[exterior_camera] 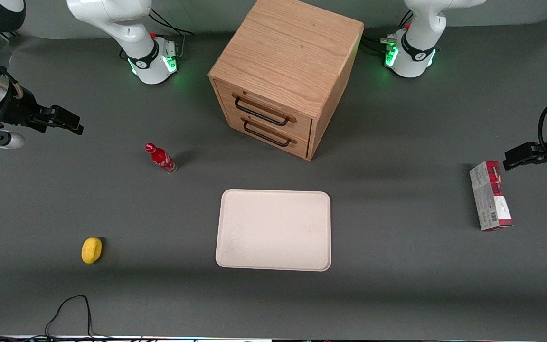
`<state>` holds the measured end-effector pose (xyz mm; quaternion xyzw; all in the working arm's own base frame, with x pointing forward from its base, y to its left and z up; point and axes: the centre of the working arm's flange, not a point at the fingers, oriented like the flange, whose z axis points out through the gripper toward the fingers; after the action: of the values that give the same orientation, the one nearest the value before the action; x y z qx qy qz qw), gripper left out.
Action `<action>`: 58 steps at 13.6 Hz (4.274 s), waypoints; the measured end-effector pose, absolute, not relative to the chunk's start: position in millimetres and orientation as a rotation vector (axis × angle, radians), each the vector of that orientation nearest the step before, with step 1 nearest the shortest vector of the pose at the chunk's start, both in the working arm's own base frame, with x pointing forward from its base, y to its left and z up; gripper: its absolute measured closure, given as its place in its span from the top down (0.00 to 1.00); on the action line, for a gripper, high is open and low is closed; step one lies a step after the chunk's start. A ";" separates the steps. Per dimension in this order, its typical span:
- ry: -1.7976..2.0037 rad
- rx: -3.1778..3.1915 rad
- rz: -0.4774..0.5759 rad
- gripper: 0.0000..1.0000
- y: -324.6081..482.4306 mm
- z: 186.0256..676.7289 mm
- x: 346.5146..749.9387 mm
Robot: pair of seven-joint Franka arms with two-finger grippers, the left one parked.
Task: Open upper drawer
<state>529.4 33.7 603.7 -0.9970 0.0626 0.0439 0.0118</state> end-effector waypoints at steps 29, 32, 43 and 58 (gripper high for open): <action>-1.065 -2.642 0.339 1.00 430.7 463.4 473.3; -1.125 -2.616 0.383 1.00 429.4 437.3 480.1; -1.225 -2.637 0.369 1.00 431.3 394.0 471.7; -1.242 -2.747 0.119 1.00 325.9 396.7 608.1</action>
<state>608.1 325.9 396.7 -0.9088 -0.4108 0.0395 0.0620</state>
